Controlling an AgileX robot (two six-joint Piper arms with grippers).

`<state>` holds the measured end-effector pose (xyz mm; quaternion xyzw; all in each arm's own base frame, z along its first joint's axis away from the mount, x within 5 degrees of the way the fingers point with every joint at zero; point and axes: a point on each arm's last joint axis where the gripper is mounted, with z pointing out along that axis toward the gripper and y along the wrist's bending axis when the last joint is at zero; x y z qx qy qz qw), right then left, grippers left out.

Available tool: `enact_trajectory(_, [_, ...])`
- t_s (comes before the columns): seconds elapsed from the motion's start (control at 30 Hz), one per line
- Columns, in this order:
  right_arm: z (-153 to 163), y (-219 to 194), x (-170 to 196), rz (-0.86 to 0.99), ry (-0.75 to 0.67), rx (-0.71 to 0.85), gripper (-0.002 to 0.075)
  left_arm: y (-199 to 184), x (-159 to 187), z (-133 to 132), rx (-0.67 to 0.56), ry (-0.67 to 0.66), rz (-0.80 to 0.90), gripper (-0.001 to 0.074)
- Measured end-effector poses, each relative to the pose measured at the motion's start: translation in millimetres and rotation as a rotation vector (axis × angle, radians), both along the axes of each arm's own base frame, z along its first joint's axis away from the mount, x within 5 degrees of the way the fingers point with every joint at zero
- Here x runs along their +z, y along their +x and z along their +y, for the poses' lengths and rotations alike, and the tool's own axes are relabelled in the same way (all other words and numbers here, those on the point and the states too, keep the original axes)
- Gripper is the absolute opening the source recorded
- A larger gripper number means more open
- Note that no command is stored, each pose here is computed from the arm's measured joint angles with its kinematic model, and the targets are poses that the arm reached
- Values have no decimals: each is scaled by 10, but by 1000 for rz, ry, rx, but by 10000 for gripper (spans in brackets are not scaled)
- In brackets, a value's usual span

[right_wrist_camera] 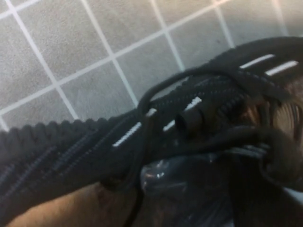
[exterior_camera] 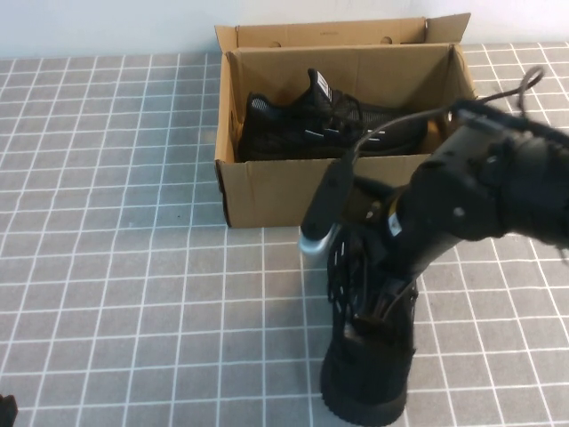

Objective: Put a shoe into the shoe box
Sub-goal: Pick up the shoe from the table, then hand over the shoe

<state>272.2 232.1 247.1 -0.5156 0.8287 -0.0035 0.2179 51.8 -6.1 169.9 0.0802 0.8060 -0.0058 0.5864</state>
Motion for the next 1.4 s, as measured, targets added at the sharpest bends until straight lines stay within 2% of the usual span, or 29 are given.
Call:
enact_trajectory(0.47, [-596, -658, 1352, -168, 175, -49, 15, 0, 0, 0, 0, 0, 0, -1])
enact_trajectory(0.63, [-689, -796, 1684, -172, 220, -52, 15, 0, 0, 0, 0, 0, 0, -1])
enact_trajectory(0.87, [-666, -842, 1762, -167, 231, 29, 15, 0, 0, 0, 0, 0, 0, -1])
enact_trajectory(1.4, [-568, -759, 1648, -145, 183, 100, 15, 2, 5, 3, 0, 11, -7, -1])
